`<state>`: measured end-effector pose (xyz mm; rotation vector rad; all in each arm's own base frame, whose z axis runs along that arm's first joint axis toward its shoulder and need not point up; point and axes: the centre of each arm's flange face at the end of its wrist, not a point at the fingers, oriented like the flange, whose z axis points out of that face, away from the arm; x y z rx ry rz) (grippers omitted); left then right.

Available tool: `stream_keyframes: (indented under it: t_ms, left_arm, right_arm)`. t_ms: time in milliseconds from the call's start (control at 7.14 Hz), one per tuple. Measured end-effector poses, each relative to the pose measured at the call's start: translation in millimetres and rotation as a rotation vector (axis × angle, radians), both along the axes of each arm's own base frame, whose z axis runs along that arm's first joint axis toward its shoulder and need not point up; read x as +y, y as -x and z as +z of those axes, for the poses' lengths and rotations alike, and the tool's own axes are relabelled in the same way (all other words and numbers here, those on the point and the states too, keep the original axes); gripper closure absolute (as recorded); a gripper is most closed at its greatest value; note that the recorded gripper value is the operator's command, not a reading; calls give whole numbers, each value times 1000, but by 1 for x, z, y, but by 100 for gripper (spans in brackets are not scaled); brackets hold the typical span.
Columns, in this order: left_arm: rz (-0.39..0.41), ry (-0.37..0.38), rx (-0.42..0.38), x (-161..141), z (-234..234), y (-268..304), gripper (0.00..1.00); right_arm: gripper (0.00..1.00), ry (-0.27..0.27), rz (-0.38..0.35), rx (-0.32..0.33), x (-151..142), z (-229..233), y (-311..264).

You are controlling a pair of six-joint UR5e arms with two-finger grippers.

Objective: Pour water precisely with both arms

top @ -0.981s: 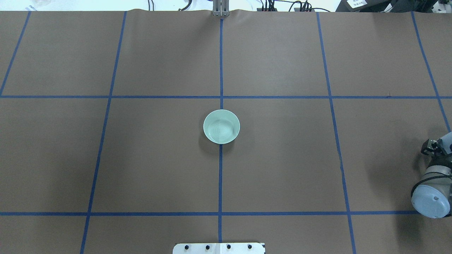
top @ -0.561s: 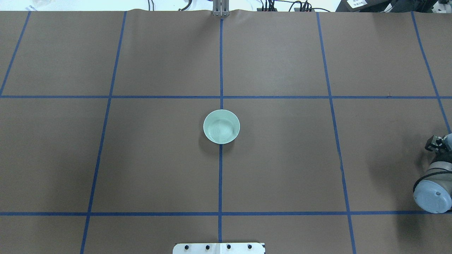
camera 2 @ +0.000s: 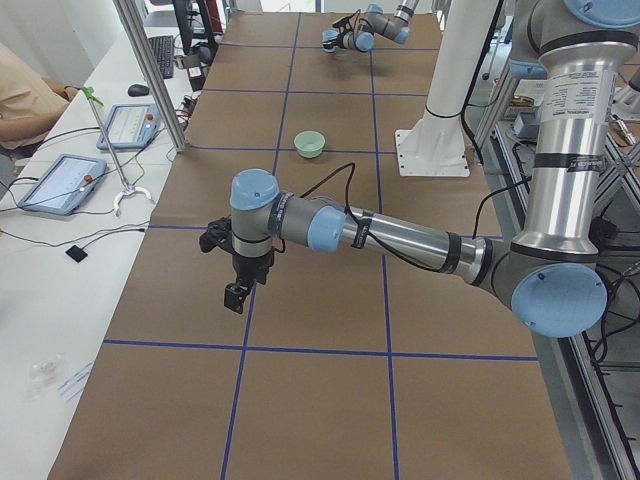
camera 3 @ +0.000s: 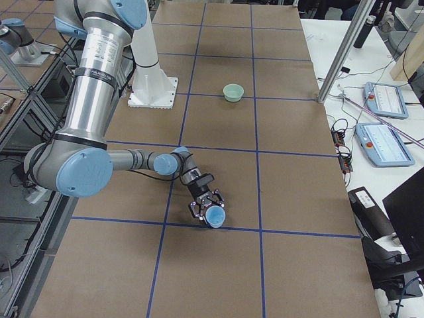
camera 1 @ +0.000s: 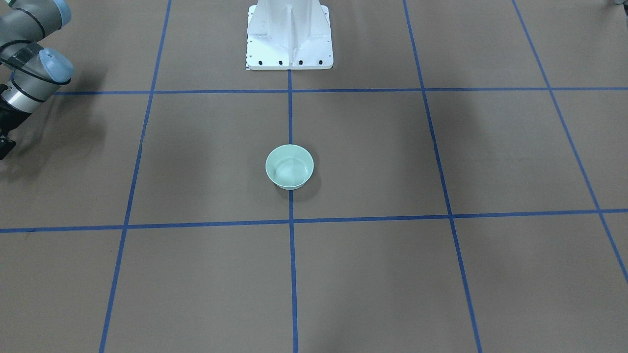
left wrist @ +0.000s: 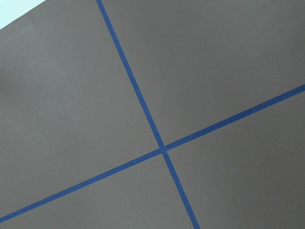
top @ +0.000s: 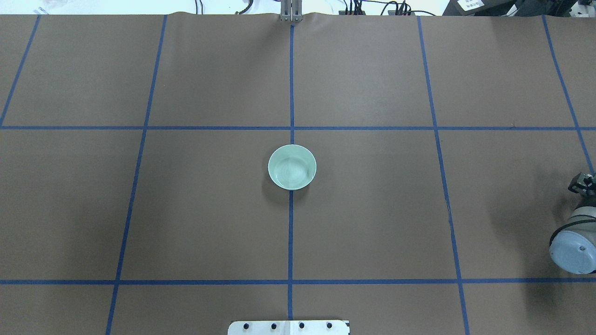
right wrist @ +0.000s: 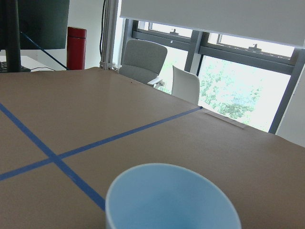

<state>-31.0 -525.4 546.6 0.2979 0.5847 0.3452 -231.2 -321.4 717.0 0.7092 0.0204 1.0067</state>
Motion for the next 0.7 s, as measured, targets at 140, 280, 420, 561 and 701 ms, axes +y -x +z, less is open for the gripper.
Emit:
stream_keyframes:
  t_ms: [140, 280, 420, 561, 701]
  left_arm:
    - [0, 0, 0, 0, 0, 0, 0]
    - [0, 1, 0, 0, 0, 0, 0]
    - [0, 1, 0, 0, 1, 0, 0]
    - [0, 1, 0, 0, 1, 0, 0]
    - [0, 3, 0, 0, 1, 0, 0]
  right_arm:
    - [31, -5, 7, 13, -2, 5, -4]
    - [79, -10, 12, 20, -4, 6, -7]
    - [99, -13, 14, 23, -5, 7, -8]
    - [100, -22, 15, 27, -6, 7, -9]
    - [100, -36, 18, 33, -8, 5, -10]
